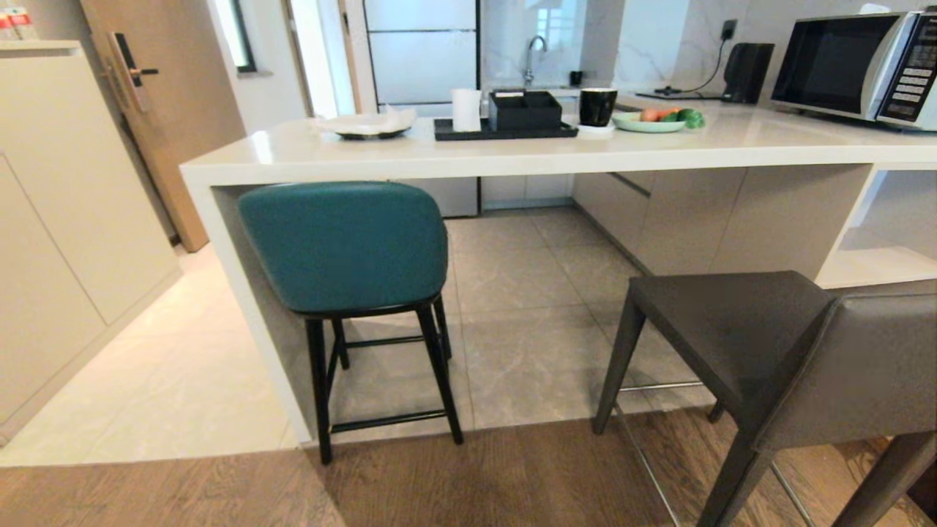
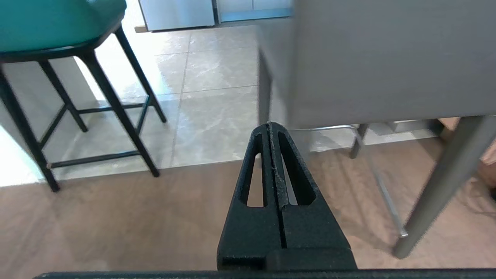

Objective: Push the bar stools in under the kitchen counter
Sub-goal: Pull the blue chair out from under the dining table

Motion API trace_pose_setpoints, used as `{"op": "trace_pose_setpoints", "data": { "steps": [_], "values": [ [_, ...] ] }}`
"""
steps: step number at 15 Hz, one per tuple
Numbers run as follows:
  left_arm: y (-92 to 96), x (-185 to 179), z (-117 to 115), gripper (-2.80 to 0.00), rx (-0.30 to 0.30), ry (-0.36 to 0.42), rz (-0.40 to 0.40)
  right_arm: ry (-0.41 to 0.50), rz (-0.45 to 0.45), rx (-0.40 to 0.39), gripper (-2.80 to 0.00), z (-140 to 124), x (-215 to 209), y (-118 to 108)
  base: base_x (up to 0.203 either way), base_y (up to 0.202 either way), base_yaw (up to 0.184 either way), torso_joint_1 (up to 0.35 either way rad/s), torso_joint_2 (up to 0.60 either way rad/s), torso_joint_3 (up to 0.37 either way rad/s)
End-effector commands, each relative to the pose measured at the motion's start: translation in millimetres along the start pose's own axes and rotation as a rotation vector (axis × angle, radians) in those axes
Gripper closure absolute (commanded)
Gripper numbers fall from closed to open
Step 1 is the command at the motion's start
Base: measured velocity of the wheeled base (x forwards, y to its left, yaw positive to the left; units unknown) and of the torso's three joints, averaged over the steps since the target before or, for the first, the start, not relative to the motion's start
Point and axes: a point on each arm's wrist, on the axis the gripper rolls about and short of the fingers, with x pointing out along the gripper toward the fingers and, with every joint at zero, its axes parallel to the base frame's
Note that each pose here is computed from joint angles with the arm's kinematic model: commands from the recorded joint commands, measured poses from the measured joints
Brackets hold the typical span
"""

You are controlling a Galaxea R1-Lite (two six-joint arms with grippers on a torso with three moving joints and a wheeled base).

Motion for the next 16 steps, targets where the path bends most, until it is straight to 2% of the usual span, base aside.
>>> {"op": "trace_pose_setpoints", "data": {
  "steps": [1, 13, 16],
  "values": [
    [0.0, 0.1, 0.1, 0.0, -0.001, 0.001, 0.0, 0.003, 0.001, 0.0, 0.0, -0.4, 0.2, 0.0, 0.0, 0.195, -0.001, -0.002, 0.0, 0.006],
    [0.0, 0.1, 0.1, 0.0, -0.001, 0.0, 0.001, 0.003, 0.001, 0.0, 0.0, -0.4, 0.2, 0.0, 0.0, 0.195, -0.001, 0.003, 0.0, 0.002],
    [0.0, 0.1, 0.2, 0.0, -0.001, 0.0, 0.002, 0.003, 0.001, 0.0, 0.0, -0.4, 0.2, 0.0, 0.0, 0.063, 0.0, 0.003, 0.0, -0.001]
  ]
}}
